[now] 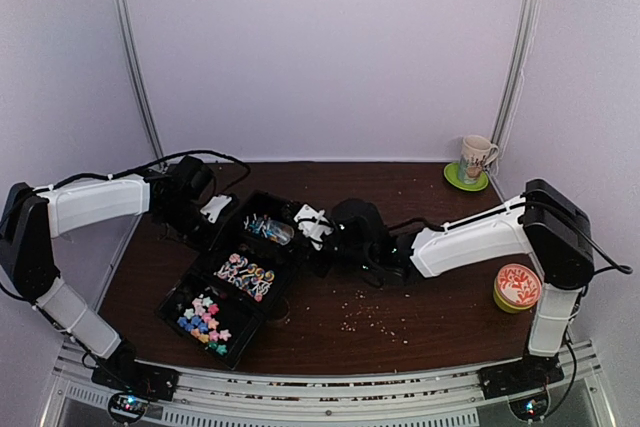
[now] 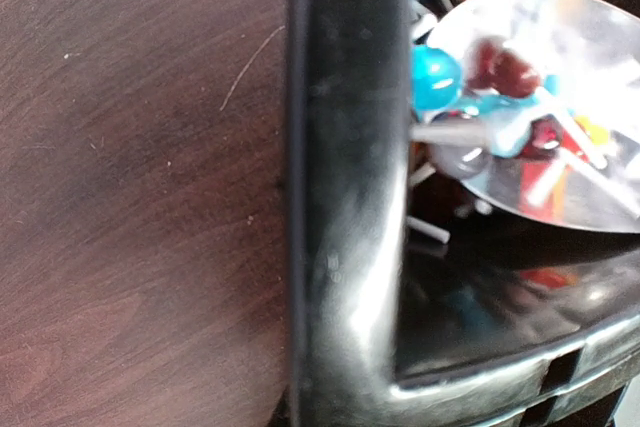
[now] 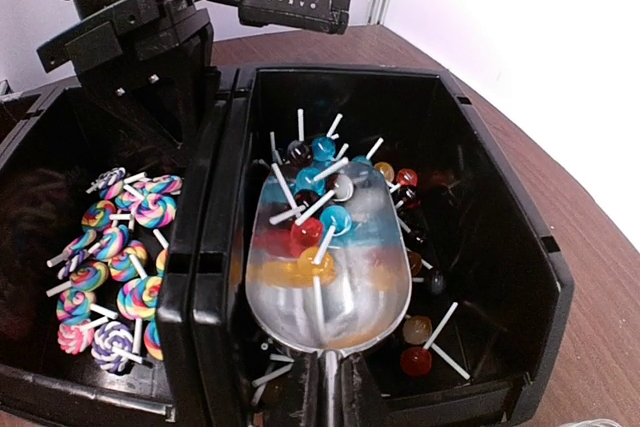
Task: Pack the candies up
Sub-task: Scoop the fake candies from the storage box.
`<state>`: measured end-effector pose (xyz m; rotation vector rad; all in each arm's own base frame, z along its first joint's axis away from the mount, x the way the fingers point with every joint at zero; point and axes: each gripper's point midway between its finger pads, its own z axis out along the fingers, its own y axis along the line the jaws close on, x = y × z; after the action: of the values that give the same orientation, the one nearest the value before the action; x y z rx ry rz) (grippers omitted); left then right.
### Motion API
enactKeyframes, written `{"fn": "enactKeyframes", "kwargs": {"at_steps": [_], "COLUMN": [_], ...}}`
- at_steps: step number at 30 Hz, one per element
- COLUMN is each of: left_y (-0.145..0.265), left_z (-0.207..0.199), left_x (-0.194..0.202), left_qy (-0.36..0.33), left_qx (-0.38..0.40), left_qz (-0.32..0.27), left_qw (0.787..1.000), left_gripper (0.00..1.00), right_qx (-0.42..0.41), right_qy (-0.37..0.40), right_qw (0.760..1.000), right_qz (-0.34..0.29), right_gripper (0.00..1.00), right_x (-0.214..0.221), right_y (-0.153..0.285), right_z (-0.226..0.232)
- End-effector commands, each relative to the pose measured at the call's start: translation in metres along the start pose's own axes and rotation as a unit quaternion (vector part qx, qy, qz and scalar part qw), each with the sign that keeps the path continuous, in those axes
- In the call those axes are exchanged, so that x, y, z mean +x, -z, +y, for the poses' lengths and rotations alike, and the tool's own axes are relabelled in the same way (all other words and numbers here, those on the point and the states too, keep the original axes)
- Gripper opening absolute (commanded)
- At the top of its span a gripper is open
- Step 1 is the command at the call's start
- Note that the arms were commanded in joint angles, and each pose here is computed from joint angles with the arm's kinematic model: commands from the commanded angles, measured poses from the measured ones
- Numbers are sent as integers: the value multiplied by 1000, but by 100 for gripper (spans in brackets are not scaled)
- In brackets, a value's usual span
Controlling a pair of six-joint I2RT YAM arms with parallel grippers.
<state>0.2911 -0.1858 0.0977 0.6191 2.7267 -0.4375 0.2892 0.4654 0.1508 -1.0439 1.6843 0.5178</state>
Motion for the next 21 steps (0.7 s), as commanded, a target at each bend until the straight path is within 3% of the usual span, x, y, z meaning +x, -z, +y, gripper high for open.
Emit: {"fn": "enactKeyframes", "kwargs": {"at_steps": [1,21], "left_y": [25,26], "left_z": [-17,-15], "left_x": [-38,-37], "left_qy": [-11,-11], "left_qx": [37,31], "left_qz": [-70,-70], "left_qw": [997,997], "left_gripper": [0,0], "right_qx": [27,100], "right_qy": [-10,-29], "right_qw": [996,985], "right_qz": [-82,-138], "right_gripper": [0,0], "right_x": [-45,-49], "right_y": [22,71], "right_z": [-15,-55]}}
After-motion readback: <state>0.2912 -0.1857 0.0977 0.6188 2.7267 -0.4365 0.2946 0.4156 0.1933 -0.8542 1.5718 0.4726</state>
